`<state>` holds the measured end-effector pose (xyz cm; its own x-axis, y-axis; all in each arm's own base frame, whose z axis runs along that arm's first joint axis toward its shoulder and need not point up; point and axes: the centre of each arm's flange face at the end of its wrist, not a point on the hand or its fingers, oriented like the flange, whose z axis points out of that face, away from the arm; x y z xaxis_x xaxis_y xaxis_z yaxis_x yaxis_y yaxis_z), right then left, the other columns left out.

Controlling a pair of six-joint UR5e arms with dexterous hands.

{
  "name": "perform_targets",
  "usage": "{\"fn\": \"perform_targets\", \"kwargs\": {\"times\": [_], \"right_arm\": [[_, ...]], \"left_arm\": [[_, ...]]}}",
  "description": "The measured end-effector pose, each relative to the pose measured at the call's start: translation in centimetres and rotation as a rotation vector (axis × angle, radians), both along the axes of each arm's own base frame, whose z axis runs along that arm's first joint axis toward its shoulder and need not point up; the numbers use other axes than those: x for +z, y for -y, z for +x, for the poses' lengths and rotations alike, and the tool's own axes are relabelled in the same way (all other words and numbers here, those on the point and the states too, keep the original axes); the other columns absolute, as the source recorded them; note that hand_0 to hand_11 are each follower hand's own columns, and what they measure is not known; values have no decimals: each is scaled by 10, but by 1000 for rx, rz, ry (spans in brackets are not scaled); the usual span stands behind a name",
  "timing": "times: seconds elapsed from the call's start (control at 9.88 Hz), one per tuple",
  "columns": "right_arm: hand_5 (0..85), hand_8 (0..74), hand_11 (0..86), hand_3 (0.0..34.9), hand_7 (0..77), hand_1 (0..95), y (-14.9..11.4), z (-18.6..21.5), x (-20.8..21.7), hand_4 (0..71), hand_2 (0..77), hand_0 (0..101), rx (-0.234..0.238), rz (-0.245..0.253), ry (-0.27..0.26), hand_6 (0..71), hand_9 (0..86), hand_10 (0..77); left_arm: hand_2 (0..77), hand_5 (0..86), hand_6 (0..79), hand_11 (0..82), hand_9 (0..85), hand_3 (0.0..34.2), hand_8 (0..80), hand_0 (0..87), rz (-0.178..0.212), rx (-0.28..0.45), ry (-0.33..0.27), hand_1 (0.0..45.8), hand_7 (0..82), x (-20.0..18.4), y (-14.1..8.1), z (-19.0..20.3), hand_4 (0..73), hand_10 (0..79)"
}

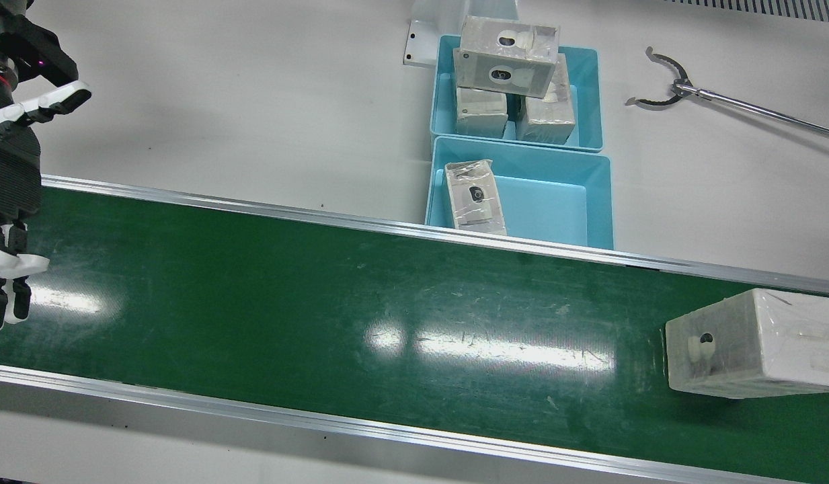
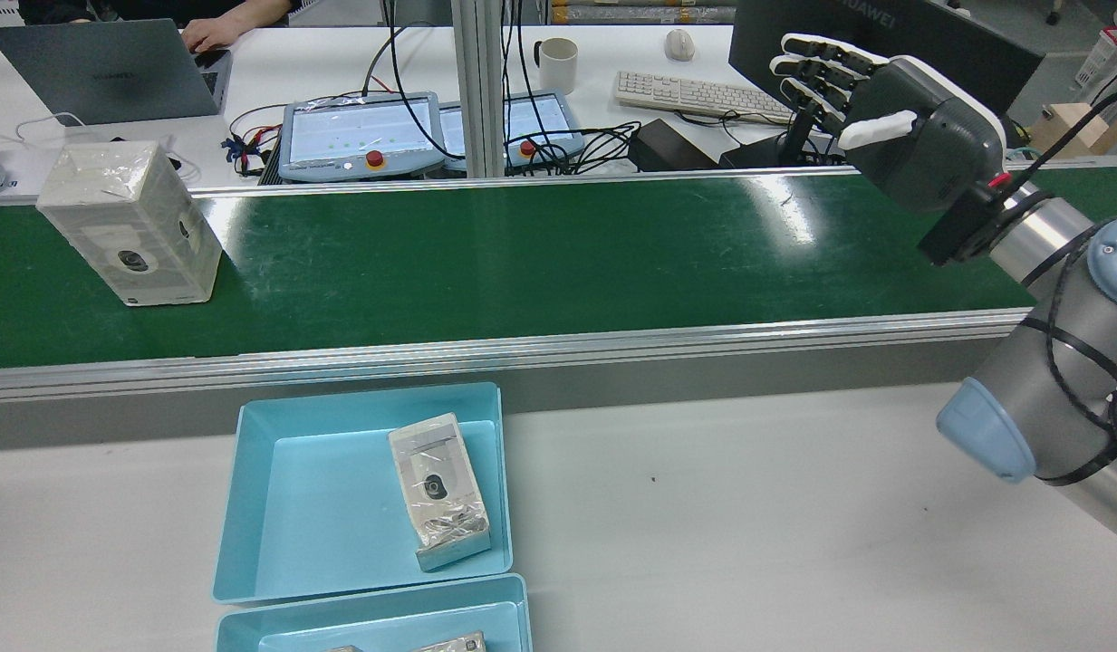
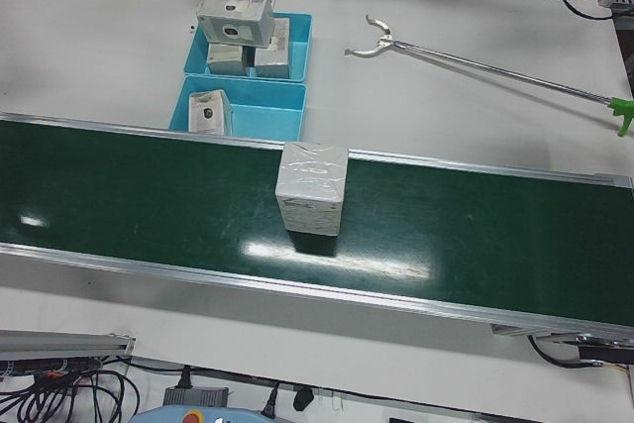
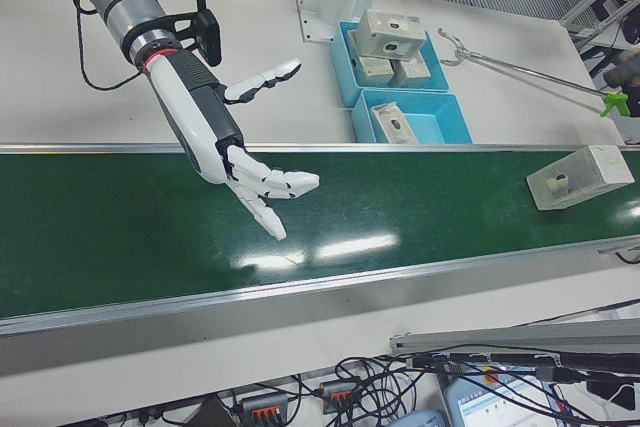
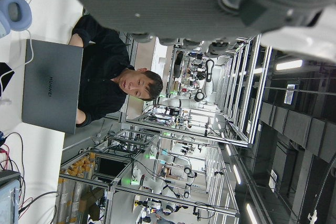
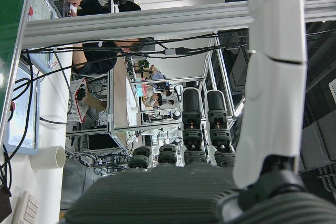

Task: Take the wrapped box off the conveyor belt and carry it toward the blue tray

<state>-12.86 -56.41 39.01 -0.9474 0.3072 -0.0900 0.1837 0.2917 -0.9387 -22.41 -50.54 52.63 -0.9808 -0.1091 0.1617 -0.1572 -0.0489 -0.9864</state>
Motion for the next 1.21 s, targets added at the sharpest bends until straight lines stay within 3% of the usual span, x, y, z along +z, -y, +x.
{"fn": "perform_targets", "kwargs": {"times": [0.1, 0.3, 0.61, 0.81, 0.91, 1.01, 1.21], "right_arm": [[191, 38, 76, 13, 284, 109, 0, 0, 1, 207, 44, 485, -1, -2, 1, 131, 60, 44], [191, 38, 76, 12, 284, 109, 0, 1, 1, 213, 38, 485, 0, -3, 3, 131, 60, 44], [235, 38, 76, 13, 284, 82, 10, -19, -6, 273, 65, 477, -18, 1, 0, 131, 60, 44], [235, 38, 87, 11, 295, 109, 25, -68, -28, 273, 60, 477, -56, 17, 16, 136, 60, 49], [235, 38, 87, 11, 305, 109, 25, -99, -39, 273, 93, 477, -70, 19, 31, 142, 76, 49], [185, 27, 87, 12, 300, 136, 19, -137, -52, 213, 109, 480, -81, 19, 51, 131, 71, 49], [185, 16, 87, 12, 300, 169, -1, -201, -77, 213, 136, 495, -76, 30, 65, 131, 71, 49]], "left_arm": [[11, 11, 0, 0, 0, 0, 5, 0, 0, 0, 0, 0, 5, 0, 0, 0, 0, 5], [5, 11, 0, 5, 5, 0, 5, 0, 0, 0, 0, 0, 5, 0, 0, 0, 0, 5], [11, 11, 0, 0, 5, 0, 5, 0, 0, 0, 0, 0, 5, 0, 0, 0, 0, 5], [11, 11, 0, 0, 5, 0, 5, 0, 0, 0, 0, 0, 5, 0, 0, 0, 0, 5], [11, 11, 0, 5, 5, 0, 5, 0, 0, 0, 0, 0, 5, 0, 0, 0, 0, 5], [11, 11, 0, 5, 5, 0, 5, 0, 0, 0, 0, 0, 5, 0, 0, 0, 0, 5], [5, 11, 0, 5, 5, 0, 5, 0, 0, 0, 0, 0, 5, 0, 0, 0, 0, 5]]}}
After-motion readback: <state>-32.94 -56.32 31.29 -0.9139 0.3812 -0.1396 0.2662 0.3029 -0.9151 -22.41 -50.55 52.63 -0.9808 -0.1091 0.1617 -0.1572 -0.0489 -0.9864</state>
